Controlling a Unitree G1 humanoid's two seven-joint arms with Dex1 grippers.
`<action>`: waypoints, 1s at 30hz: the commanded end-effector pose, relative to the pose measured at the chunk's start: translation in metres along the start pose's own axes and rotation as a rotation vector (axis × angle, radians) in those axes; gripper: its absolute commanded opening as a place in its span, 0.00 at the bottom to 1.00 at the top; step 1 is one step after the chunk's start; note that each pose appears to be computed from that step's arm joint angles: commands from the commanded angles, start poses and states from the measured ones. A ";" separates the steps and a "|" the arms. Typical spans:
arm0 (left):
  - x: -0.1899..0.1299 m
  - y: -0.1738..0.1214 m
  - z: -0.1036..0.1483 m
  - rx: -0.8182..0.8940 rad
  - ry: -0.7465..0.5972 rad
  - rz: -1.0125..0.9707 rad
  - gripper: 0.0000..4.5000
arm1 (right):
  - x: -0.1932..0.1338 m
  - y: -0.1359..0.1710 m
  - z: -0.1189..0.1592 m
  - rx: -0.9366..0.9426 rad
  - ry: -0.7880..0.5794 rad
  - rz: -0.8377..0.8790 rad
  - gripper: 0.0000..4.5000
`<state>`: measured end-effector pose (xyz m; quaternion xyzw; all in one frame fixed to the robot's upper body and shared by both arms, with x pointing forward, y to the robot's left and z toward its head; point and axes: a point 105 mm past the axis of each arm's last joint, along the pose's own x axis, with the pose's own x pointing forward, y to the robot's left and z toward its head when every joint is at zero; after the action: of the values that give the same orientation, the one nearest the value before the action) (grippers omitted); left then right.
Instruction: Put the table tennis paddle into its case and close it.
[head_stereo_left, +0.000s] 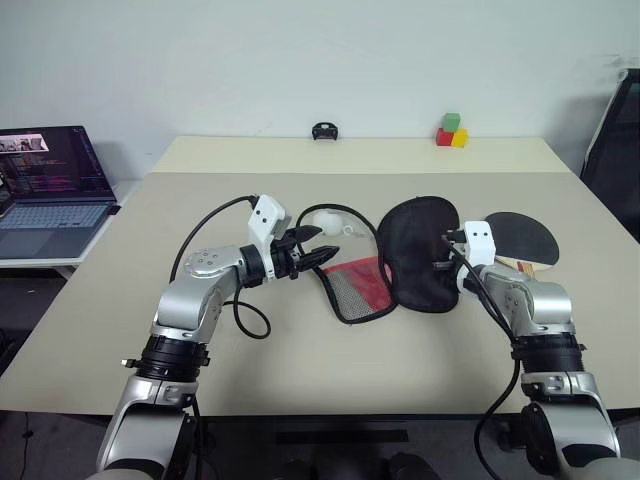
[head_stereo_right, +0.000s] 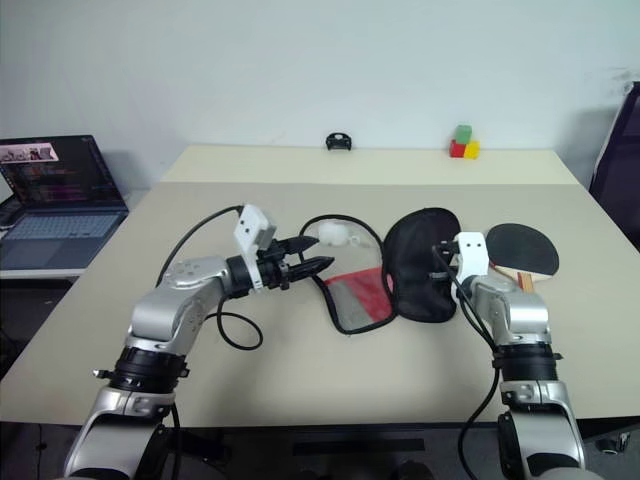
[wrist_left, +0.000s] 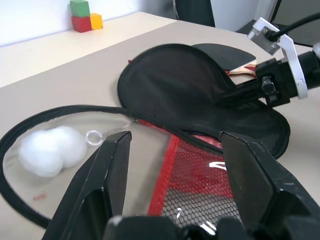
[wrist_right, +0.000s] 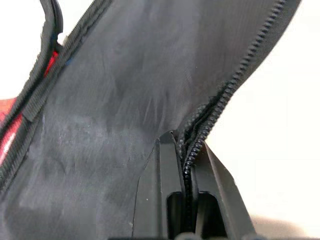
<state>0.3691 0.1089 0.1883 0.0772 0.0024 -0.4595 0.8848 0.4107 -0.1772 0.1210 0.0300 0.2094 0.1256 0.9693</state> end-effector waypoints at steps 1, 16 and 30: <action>-0.001 0.000 0.014 0.045 -0.042 0.007 0.68 | 0.001 0.002 0.022 -0.052 -0.058 0.018 0.00; -0.001 -0.001 0.013 0.046 -0.038 0.009 0.68 | 0.006 -0.005 0.030 -0.109 -0.055 0.018 0.42; 0.004 -0.002 0.014 0.046 -0.048 -0.004 0.68 | -0.026 -0.037 0.077 -0.231 -0.211 -0.075 0.42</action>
<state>0.3696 0.1053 0.1867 0.0750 0.0000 -0.4579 0.8858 0.4306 -0.2182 0.1716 -0.0755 0.1290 0.1039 0.9833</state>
